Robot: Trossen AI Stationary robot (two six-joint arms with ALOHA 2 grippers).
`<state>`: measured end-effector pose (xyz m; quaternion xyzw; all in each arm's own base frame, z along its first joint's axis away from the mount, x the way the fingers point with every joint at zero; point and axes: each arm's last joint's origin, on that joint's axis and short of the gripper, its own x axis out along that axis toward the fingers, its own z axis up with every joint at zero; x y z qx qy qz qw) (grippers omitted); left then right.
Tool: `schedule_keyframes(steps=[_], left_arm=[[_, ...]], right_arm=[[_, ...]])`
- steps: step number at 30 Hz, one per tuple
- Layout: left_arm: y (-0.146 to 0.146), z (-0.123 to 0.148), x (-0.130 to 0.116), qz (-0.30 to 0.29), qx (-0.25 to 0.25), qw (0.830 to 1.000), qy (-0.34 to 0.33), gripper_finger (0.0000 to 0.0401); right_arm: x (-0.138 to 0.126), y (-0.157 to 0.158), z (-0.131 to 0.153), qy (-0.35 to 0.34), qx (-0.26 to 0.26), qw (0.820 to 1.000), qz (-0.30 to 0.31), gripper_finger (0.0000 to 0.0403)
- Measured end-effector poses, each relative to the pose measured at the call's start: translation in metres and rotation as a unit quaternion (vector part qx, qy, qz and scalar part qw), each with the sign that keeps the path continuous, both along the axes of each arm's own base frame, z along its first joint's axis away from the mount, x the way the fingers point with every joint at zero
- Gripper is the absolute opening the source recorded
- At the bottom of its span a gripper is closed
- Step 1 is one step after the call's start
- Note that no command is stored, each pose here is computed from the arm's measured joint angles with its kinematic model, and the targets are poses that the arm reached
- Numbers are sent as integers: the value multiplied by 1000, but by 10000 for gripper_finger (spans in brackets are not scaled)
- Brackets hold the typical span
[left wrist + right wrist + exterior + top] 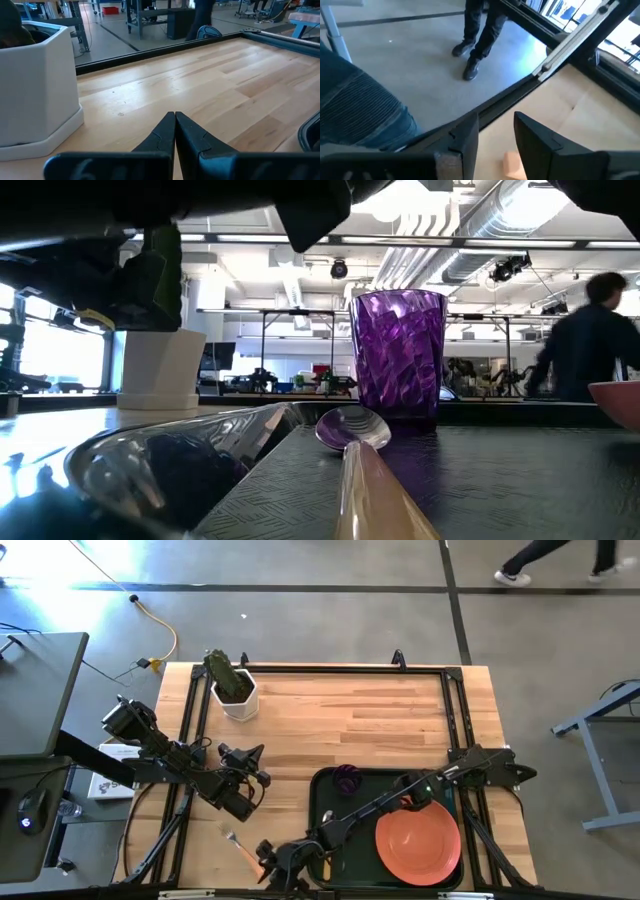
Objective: Pick and place plate/cup/fork/spoon on tray
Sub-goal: Put the orange fork on the black serving tray in between the yellow spoon and orange plate
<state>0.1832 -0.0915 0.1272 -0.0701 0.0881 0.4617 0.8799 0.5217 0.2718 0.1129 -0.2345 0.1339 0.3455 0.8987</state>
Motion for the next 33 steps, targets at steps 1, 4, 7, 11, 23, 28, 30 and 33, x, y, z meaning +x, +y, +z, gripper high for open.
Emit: schedule_keyframes(steps=[1, 4, 7, 11, 23, 28, 30, 33], left_arm=[[0, 0, 0, 0, 0, 1000, 1, 0], [0, 0, 0, 0, 0, 1000, 2, 0], [0, 0, 0, -1, 1, 1000, 3, 0], [0, 0, 0, -1, 1, 1000, 3, 0], [0, 0, 0, -2, 5, 1000, 8, 0], [0, 0, 0, -2, 0, 1000, 8, 0], [-1, 0, 0, -3, -2, 1000, 9, 0], [-1, -1, 0, -4, -7, 1000, 14, 0]], right_arm=[[0, 0, 0, 1, -1, 1000, -1, 113], [0, -2, -3, 11, -11, 1000, -4, 104], [0, -6, -6, 24, -22, 999, -6, 87], [1, -9, -6, 16, -35, 999, 0, 59], [10, 5, -12, -2, 4, 1000, 13, 1], [13, 8, -29, -4, -7, 1000, -19, 0], [13, 9, -30, 2, -12, 999, -34, 0], [13, 8, -30, -4, -25, 998, -55, 0]])
